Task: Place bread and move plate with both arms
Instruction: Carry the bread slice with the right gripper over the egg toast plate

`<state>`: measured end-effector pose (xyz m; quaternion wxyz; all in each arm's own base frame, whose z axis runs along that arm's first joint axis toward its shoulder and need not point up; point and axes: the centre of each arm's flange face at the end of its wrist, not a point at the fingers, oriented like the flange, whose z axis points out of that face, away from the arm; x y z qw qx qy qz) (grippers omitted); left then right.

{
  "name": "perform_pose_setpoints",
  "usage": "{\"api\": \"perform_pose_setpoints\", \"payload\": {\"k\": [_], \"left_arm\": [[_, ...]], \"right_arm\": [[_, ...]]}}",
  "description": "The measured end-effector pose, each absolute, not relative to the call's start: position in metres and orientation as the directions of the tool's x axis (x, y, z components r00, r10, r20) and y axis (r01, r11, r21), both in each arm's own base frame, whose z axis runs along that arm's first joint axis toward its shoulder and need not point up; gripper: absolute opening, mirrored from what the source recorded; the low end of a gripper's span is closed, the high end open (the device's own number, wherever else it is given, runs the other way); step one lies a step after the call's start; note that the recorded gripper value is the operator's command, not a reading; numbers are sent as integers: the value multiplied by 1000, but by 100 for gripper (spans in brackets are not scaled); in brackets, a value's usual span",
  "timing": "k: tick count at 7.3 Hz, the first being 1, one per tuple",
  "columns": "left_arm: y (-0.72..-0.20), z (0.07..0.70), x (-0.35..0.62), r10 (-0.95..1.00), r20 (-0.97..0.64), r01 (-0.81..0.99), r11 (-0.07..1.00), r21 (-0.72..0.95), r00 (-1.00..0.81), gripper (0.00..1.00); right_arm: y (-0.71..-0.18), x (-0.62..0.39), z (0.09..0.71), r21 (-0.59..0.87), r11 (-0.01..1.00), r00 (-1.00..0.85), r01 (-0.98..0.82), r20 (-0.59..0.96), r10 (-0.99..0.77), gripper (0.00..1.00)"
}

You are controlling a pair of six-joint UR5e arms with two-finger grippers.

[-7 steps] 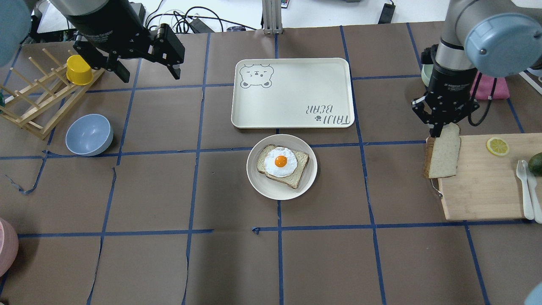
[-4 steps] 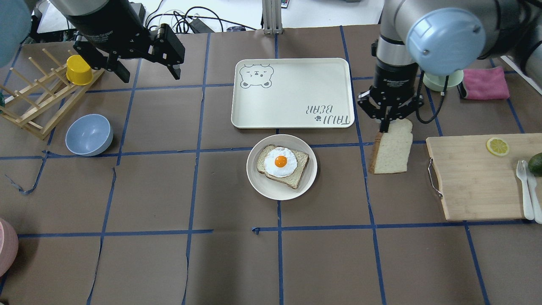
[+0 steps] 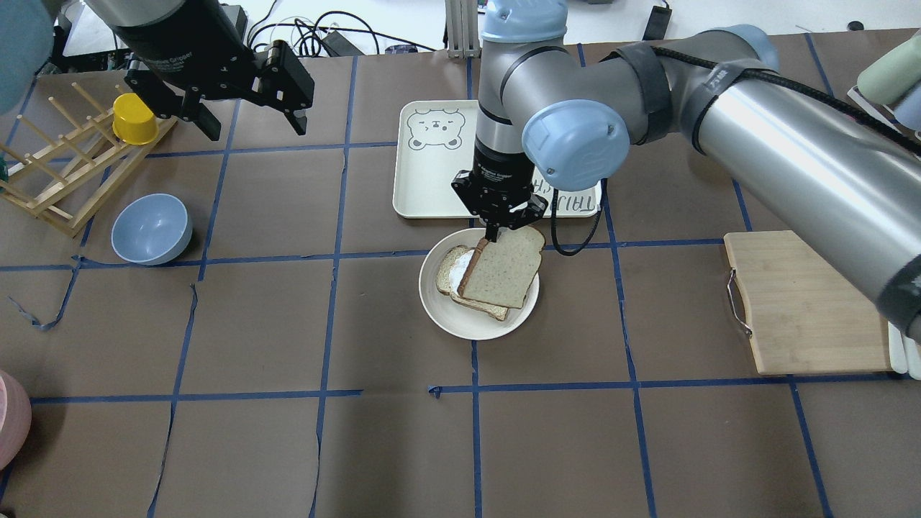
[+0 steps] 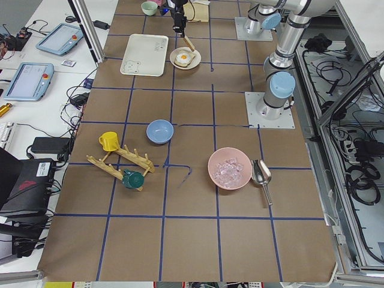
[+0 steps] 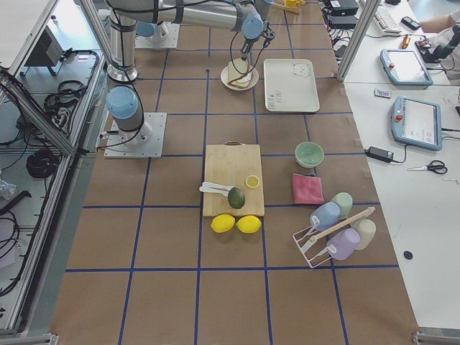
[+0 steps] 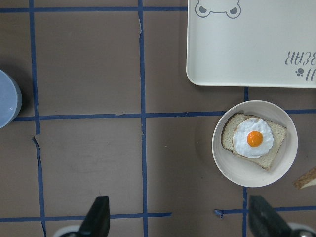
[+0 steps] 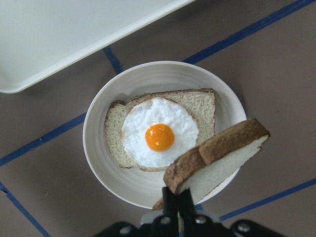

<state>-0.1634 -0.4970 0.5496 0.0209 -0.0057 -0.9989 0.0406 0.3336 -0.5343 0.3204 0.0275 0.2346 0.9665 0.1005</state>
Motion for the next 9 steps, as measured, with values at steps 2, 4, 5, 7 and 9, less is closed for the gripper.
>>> {"api": "perform_pose_setpoints", "payload": {"k": [2,4,5,7,9], "left_arm": [[-497,550,-163,13,41,9,997,-81,-999,100],[-497,550,-163,12,41,9,997,-82,-999,100],[-497,550,-163,12,41,9,997,-82,-999,100],[-497,547,-163,17,42,13,997,-77,-999,100],[-504,536,-165,18,46,14,995,-97,-999,100]], "right_arm": [[-539,346,306,218,864,-885,454,-5,466,0],[-542,349,292,236,860,-886,452,5,464,0],[-543,351,286,245,862,-890,443,6,455,0],[-547,352,278,247,874,-902,418,-2,432,2],[-557,356,272,217,885,-903,412,-36,429,16]]}}
